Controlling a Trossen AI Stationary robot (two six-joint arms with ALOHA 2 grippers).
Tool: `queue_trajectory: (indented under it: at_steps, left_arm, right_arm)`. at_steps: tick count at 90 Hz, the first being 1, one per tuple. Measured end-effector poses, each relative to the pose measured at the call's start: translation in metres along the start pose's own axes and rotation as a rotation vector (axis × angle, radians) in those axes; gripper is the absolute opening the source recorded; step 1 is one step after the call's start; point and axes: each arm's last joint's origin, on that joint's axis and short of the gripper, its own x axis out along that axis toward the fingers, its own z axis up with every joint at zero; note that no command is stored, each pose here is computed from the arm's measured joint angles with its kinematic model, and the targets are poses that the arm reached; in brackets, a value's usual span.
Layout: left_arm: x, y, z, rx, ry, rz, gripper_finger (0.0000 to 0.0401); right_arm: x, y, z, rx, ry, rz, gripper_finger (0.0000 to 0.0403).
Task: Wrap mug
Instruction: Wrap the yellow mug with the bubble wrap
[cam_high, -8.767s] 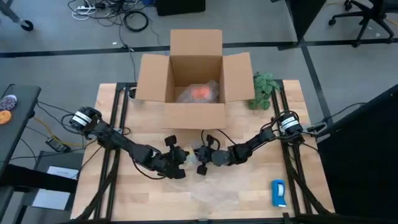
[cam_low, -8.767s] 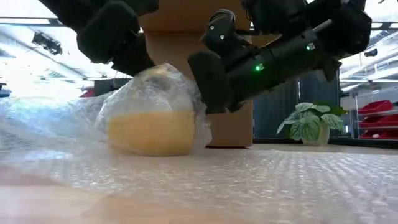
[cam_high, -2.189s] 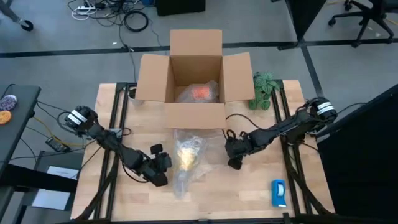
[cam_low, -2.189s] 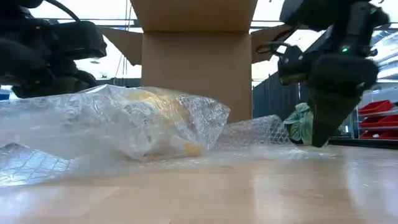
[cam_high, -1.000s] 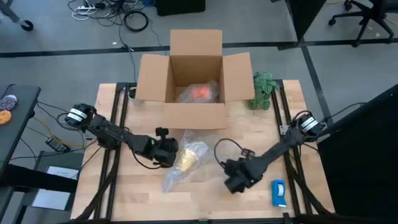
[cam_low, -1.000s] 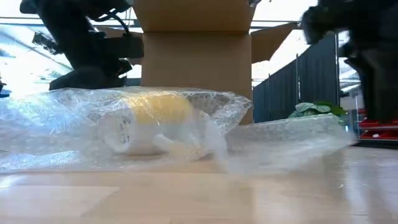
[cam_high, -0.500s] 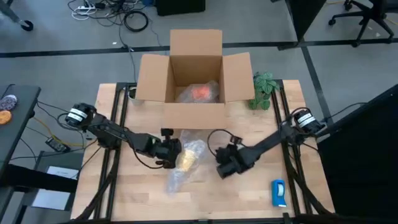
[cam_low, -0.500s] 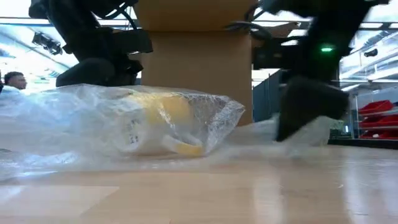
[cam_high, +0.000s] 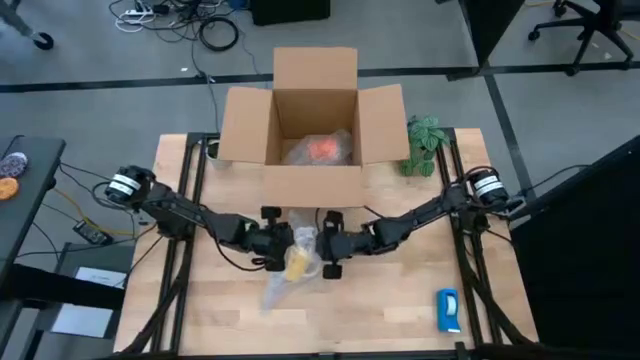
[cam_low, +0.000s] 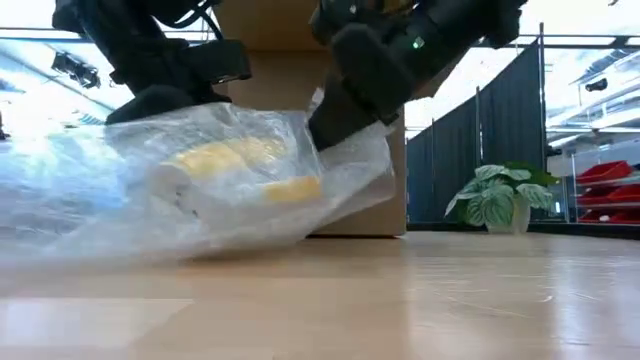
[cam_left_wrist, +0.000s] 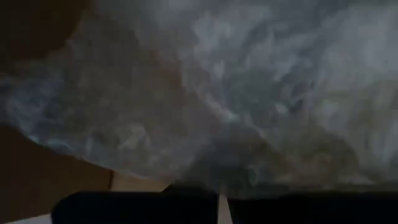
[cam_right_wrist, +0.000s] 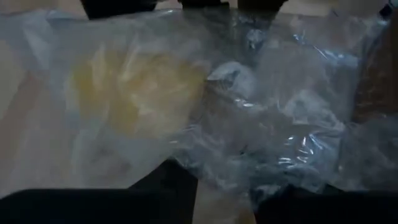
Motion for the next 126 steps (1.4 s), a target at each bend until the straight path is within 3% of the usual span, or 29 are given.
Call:
queue_trajectory:
  at_steps: [29, 45, 54, 83, 114, 126]
  left_arm:
    - [0.004, 0.008, 0.015, 0.018, -0.121, 0.013, 0.0]
    - [0.004, 0.009, 0.02, 0.052, -0.165, 0.001, 0.0]
    - [0.003, 0.009, 0.022, 0.043, -0.175, -0.012, 0.0]
    - [-0.003, 0.012, 0.023, 0.131, -0.064, -0.005, 0.0]
    - [-0.04, 0.028, 0.063, 0.205, 0.038, 0.062, 0.0]
    - [-0.049, 0.026, 0.062, 0.151, 0.088, 0.059, 0.0]
  right_arm:
    - [-0.001, 0.005, 0.004, 0.021, -0.035, 0.08, 0.0085]
    - [0.024, 0.016, -0.013, 0.04, -0.043, 0.114, 0.0082]
    - [0.038, 0.02, -0.026, 0.037, -0.038, 0.077, 0.008]
    - [0.052, 0.021, -0.03, 0.058, -0.112, 0.054, 0.0077]
    - [0.052, 0.021, -0.032, 0.068, -0.093, 0.059, 0.0077]
    - [0.052, 0.021, -0.034, 0.062, -0.079, 0.057, 0.0077]
